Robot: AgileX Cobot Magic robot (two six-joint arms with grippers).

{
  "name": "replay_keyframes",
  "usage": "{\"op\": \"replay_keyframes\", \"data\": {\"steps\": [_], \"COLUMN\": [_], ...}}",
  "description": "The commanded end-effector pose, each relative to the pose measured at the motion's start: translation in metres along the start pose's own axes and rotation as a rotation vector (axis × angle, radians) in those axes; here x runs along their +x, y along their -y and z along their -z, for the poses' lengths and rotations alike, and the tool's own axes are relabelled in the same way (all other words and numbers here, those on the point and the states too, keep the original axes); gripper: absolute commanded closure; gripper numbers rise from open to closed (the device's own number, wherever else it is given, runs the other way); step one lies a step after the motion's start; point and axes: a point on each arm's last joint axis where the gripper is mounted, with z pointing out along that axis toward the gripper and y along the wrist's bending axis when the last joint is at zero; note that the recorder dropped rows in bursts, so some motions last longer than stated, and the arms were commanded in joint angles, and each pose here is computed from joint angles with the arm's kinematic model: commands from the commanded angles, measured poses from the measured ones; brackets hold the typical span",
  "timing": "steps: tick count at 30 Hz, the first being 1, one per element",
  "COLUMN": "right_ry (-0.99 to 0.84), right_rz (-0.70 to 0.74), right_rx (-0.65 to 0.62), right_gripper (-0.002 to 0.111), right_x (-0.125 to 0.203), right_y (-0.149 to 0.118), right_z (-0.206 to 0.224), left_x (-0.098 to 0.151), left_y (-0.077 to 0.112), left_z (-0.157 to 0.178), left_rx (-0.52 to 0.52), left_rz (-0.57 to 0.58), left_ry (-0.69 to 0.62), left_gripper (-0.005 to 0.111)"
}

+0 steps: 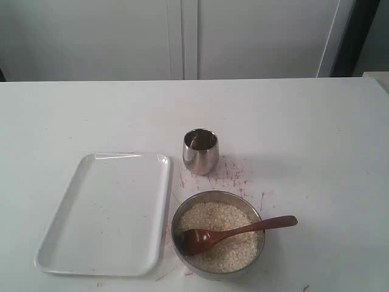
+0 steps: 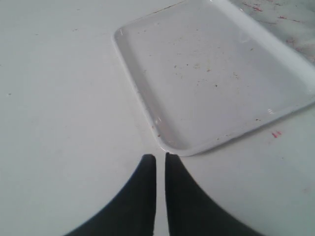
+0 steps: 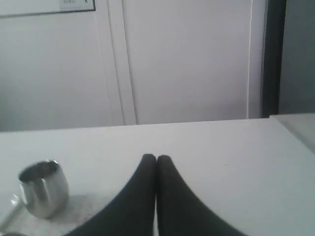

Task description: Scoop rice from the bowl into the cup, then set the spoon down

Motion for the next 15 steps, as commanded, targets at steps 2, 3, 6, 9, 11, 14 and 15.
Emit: {"op": "replay_keyframes", "data": {"steps": [2, 3, 6, 9, 11, 14, 15], "right_ry": [0.054, 0.054, 0.077, 0.099, 0.099, 0.125, 0.131], "right_rz": [-0.362, -0.384, -0.394, -0.394, -0.394, -0.451, -0.454], "right_rx": [-0.013, -0.014, -0.02, -0.026, -0.026, -0.034, -0.035], "right_gripper": [0.108, 0.108, 0.108, 0.108, 0.108, 0.108, 0.108], "right_x": [-0.0036, -0.0036, -0.0058, -0.0078, -0.0078, -0.0102, -0.0107], "right_y": [-0.0002, -0.0002, -0.0003, -0.0005, -0.0005, -0.0003, -0.0003], "right_z": [0.0005, 0.0005, 0.0007, 0.0009, 0.0009, 0.0012, 0.0012], "left_x": [0.0018, 0.0018, 0.0018, 0.0018, 0.0018, 0.0018, 0.0018], "left_y": [0.0006, 0.0006, 0.0006, 0.0006, 0.0006, 0.0006, 0.0006], "left_z": [-0.0003, -0.0003, -0.0003, -0.0003, -0.0003, -0.0003, -0.0003], "left_rx": [0.004, 0.004, 0.004, 0.004, 0.004, 0.004, 0.004], "left_rz": [0.009, 0.009, 0.009, 0.009, 0.009, 0.009, 0.009], "left_ry": [-0.005, -0.005, -0.005, -0.005, -0.005, -0.005, -0.005], "left_gripper": [0.092, 0.092, 0.092, 0.092, 0.092, 0.092, 0.092]}}
